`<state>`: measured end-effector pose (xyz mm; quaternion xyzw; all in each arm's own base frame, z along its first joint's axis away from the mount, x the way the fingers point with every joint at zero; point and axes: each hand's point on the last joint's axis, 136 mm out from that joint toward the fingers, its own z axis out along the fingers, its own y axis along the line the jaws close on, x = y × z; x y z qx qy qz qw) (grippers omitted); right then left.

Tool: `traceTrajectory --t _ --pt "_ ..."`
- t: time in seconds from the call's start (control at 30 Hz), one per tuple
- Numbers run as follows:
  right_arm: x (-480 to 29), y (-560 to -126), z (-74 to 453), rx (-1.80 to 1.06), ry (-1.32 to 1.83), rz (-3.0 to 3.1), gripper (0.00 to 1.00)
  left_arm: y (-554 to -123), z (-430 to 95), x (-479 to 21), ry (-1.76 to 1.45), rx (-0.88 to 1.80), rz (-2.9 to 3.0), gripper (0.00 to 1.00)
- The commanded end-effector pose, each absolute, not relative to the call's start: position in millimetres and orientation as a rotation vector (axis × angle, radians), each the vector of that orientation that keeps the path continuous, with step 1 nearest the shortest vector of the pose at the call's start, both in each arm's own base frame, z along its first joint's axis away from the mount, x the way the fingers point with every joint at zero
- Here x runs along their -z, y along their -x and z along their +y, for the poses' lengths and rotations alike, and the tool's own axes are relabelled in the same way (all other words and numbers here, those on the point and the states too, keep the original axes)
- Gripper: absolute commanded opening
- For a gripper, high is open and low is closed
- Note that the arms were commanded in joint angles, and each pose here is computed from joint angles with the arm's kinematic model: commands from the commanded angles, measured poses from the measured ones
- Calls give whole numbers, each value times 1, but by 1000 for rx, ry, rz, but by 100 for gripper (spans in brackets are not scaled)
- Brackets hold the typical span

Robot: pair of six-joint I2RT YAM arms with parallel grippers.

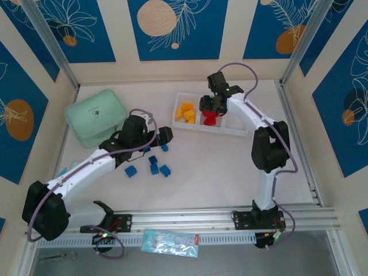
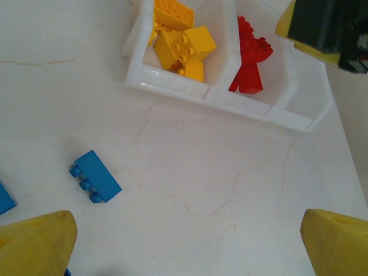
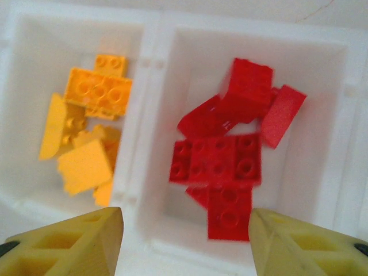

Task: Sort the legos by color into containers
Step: Place the lego in the container, then pick up the lego from the bottom-center of the table.

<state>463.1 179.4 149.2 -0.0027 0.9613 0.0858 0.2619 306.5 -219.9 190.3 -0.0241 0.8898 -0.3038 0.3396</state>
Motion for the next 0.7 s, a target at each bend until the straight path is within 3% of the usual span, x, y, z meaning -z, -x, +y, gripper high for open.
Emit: traceTrajectory --t 0.0,0.67 --pt "-165 -434 192 -250 63 2584 62 -301 -214 -197 57 812 2292 99" --pt "-121 -276 284 -388 507 2698 72 -245 -161 -168 126 700 2352 99"
